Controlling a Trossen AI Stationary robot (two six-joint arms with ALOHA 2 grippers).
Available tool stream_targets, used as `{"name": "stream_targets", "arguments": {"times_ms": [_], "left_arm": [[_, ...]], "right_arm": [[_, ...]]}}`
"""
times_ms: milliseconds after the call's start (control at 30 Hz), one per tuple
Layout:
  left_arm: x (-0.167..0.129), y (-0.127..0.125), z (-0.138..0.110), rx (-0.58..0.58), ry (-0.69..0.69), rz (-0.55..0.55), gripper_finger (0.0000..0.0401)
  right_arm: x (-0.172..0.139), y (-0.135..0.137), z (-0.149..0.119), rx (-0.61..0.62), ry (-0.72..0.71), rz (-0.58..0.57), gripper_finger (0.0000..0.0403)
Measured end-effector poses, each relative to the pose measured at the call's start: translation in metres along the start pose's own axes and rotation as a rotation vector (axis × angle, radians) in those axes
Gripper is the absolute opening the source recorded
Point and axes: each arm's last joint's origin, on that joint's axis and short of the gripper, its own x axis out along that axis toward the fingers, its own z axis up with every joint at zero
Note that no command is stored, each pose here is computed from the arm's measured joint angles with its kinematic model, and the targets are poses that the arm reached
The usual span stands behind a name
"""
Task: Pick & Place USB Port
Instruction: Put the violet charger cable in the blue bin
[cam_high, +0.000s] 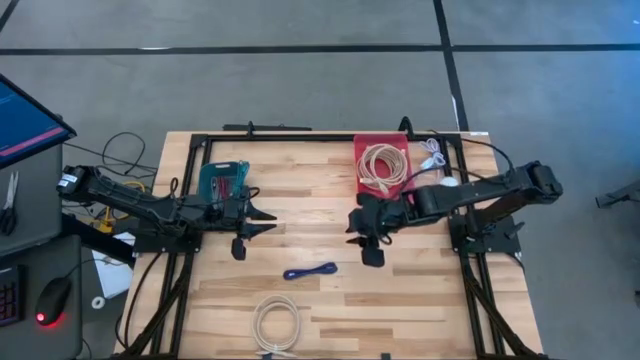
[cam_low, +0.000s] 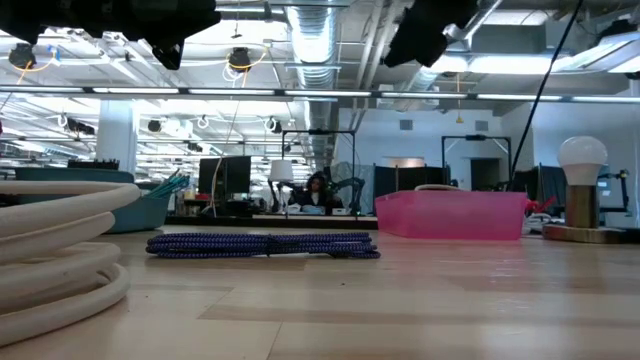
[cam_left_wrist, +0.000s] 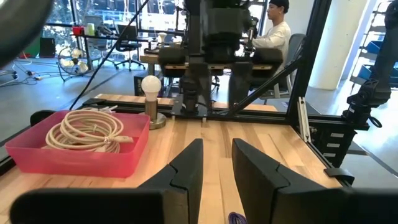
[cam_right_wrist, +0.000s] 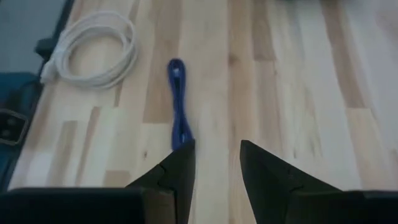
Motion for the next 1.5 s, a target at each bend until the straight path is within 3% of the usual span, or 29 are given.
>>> {"name": "stream_targets", "arguments": {"times_ms": [467, 800, 1500], "left_arm": [[0.0, 0.0, 0.0, 0.0, 0.001, 0.0, 0.0085], [0.0, 0.0, 0.0, 0.0, 0.001, 0.0, 0.0085], [0.0, 0.0, 0.0, 0.0, 0.001, 0.0, 0.0085]], "right_arm": [[0.084, 0.024, -0.026, -0.031, 0.205, 0.003, 0.0119], [0.136, 0.031, -0.045, -0.033, 0.261, 0.038, 0.0119], [0.161, 0.032, -0.048, -0.021, 0.22, 0.133, 0.0119]]}}
